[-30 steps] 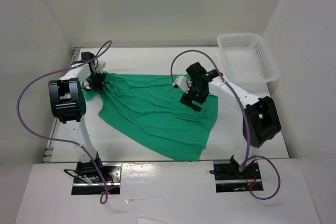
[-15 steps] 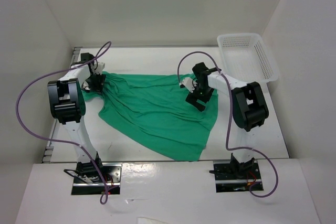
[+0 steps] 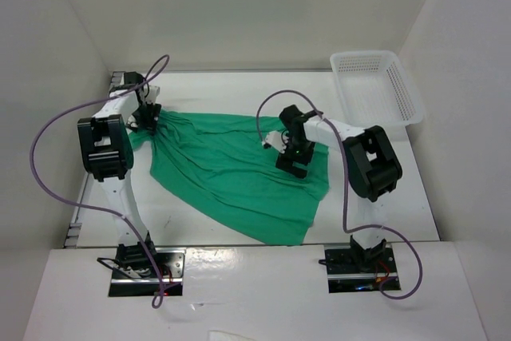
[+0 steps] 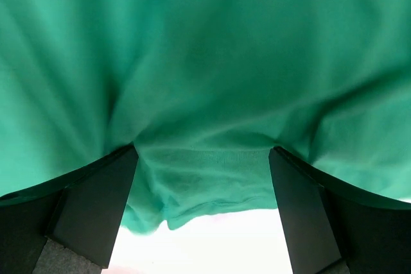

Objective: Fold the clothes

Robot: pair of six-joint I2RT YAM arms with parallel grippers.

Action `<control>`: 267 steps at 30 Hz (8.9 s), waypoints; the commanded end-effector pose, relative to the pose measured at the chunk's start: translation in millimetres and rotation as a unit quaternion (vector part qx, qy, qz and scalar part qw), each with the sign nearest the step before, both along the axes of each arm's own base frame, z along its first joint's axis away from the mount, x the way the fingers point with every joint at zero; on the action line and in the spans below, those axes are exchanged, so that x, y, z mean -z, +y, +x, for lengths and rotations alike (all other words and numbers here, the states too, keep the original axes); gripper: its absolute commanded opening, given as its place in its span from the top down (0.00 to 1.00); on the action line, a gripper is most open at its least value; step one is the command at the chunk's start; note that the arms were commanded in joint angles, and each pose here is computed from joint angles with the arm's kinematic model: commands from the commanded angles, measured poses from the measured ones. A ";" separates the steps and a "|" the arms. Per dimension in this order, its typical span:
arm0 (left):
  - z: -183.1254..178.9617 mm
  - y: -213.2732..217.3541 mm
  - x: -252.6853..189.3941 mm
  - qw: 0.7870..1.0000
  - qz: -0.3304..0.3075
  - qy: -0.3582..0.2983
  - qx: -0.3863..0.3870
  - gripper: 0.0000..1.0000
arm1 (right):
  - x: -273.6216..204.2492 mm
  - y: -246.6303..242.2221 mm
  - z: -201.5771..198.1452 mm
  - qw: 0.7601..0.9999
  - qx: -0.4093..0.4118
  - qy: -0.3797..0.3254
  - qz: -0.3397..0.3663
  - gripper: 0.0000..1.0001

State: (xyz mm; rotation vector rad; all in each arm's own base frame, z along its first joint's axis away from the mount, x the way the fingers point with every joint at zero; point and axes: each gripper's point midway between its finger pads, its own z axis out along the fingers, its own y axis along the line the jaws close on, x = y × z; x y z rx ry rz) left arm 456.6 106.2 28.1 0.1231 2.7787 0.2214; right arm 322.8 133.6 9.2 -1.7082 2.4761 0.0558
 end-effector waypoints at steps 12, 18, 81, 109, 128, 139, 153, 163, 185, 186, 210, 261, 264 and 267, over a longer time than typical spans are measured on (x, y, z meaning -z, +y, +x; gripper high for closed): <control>50.6 -47.4 0.0 0.999 -0.003 -0.011 0.043 0.33 | 22.9 83.2 -127.5 0.977 -0.175 0.119 -0.025 0.08; 71.7 -75.9 6.5 0.998 -0.021 0.000 0.062 0.36 | 17.8 118.2 -147.4 0.969 -0.218 0.116 -0.007 0.02; -18.6 -46.5 -140.7 0.965 -0.217 -0.116 0.096 0.00 | -123.9 161.1 43.2 0.942 0.119 0.051 0.309 0.01; -53.8 -120.1 0.6 0.992 -0.107 0.026 0.062 0.00 | -40.1 204.4 102.9 0.961 0.160 -0.035 0.221 0.01; -87.2 -104.4 56.9 0.991 -0.017 0.118 0.067 0.66 | -6.2 99.2 102.5 0.966 0.220 -0.129 0.050 0.59; -64.8 -97.9 49.0 0.992 0.005 0.100 0.071 0.65 | -19.2 -25.7 114.2 0.941 0.307 -0.143 0.019 0.49; -58.4 -67.0 51.0 0.993 0.032 0.103 0.052 0.64 | -12.1 -84.9 100.9 0.929 0.345 -0.136 -0.023 0.37; -16.4 -65.4 32.4 0.996 0.042 0.059 0.058 0.62 | -31.7 -166.5 107.6 0.894 0.413 -0.171 -0.038 0.31; 60.6 -126.5 -117.4 0.978 -0.125 -0.106 0.127 0.12 | -142.7 -14.3 120.9 0.928 0.291 -0.166 0.165 0.20; 62.7 -138.2 -117.9 0.974 -0.142 -0.105 0.140 0.12 | -146.7 -9.3 126.6 0.925 0.291 -0.169 0.178 0.21; 94.0 -209.8 -20.4 0.975 -0.180 -0.003 0.126 0.19 | -135.0 5.1 107.6 0.926 0.278 -0.145 0.211 0.24; 219.4 -162.0 -112.6 0.946 -0.053 -0.305 0.096 0.78 | -118.4 6.1 107.7 0.924 0.286 -0.138 0.212 0.24; 225.4 -147.9 -119.8 0.943 -0.015 -0.321 0.081 0.73 | -118.8 7.3 119.4 0.923 0.288 -0.145 0.210 0.24; 233.4 -119.5 -128.5 0.936 0.060 -0.343 0.047 0.64 | -110.5 10.3 130.6 0.923 0.288 -0.145 0.211 0.24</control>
